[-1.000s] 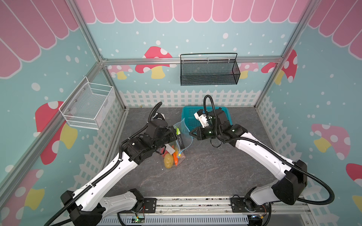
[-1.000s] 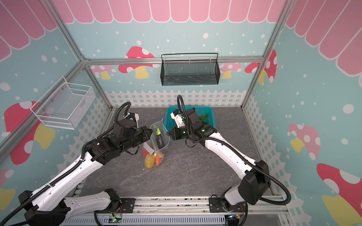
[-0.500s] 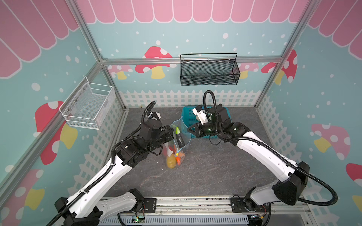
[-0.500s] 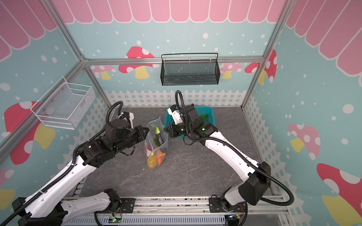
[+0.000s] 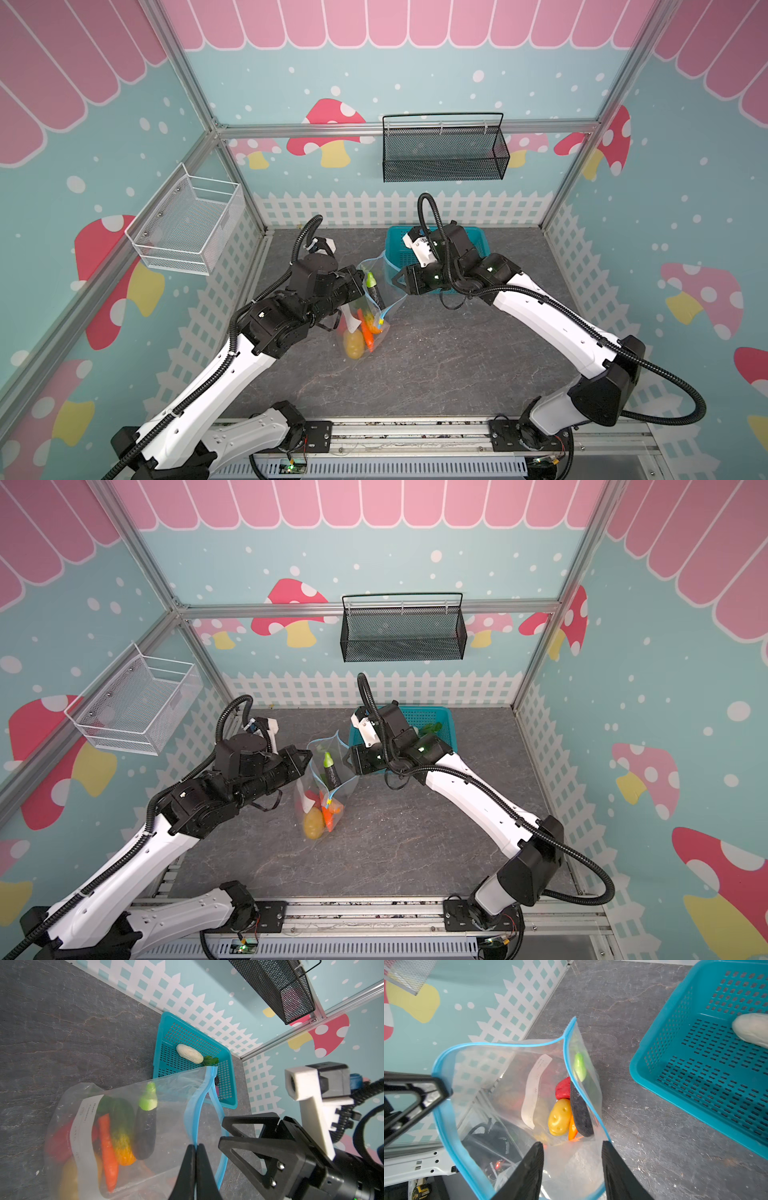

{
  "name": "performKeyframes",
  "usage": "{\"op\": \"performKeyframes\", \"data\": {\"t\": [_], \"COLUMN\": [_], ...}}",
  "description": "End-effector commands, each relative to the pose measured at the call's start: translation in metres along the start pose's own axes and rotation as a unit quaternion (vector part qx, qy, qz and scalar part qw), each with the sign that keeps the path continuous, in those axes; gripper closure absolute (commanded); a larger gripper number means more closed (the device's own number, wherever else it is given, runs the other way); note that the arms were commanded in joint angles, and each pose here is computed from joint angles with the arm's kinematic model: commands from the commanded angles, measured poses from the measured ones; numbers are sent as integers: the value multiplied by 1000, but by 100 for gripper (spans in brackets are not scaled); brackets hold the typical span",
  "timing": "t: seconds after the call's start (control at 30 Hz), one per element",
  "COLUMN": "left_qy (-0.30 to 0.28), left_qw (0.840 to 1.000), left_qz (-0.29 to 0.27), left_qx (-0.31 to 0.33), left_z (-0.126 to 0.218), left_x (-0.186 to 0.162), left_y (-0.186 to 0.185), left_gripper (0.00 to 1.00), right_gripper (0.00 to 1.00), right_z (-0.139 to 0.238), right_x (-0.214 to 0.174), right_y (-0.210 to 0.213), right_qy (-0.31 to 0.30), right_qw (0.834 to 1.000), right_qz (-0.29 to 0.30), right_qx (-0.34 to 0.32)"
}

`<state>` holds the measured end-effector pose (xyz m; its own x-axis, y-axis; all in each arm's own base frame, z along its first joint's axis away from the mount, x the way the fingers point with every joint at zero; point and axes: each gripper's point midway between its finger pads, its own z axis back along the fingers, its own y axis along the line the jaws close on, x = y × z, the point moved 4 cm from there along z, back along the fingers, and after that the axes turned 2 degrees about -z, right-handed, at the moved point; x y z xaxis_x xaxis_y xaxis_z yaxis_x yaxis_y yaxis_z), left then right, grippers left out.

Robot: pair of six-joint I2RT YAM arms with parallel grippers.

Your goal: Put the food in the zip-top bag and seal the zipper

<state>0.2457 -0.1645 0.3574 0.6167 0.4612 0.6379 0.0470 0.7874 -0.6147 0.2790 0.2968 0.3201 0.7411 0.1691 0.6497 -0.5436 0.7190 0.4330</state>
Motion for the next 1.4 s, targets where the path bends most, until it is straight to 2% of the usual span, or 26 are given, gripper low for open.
{"op": "performKeyframes", "data": {"t": [0.0, 0.13, 0.33, 0.37, 0.47, 0.57, 0.73, 0.83, 0.97, 1.03, 1.37], "left_qy": [-5, -6, -6, -6, -5, -2, -3, -4, -7, -8, 1], "left_qw": [1000, 1000, 1000, 1000, 1000, 1000, 1000, 1000, 1000, 1000, 999], "left_qz": [2, 2, 2, 3, 2, 2, 1, 1, 1, 4, 30], "left_qx": [-4, -4, -5, -4, -5, -6, -7, -7, -8, -11, -23], "left_z": [-1, -2, -2, -3, -4, -5, -4, -4, -2, -1, 9], "left_x": [2, 1, 1, 1, 1, 0, 0, 0, 2, 4, 10], "left_y": [0, 1, 1, 2, 1, 1, 2, 2, 2, 1, 4], "left_gripper": [100, 100, 100, 100, 100, 100, 100, 100, 100, 100, 100], "right_gripper": [51, 50, 49, 52, 72, 81, 87, 88, 96, 100, 100], "right_z": [16, 17, -5, -7, -14, -21, -22, -19, -17, -15, 16], "right_x": [10, 10, -5, -7, -12, -14, -13, -9, -7, -5, 25], "right_y": [0, -4, -1, -1, 2, 3, 7, 20, 37, 40, 58], "right_qy": [-16, -18, 17, 21, 33, 41, 41, 38, 32, 29, -36], "right_qw": [999, 999, 1000, 1000, 999, 999, 998, 996, 988, 986, 985], "right_qz": [16, 17, 0, -1, -3, -6, -7, -17, -31, -35, -21], "right_qx": [-28, -40, -9, -7, 13, 22, 36, 85, 151, 159, 169]}}
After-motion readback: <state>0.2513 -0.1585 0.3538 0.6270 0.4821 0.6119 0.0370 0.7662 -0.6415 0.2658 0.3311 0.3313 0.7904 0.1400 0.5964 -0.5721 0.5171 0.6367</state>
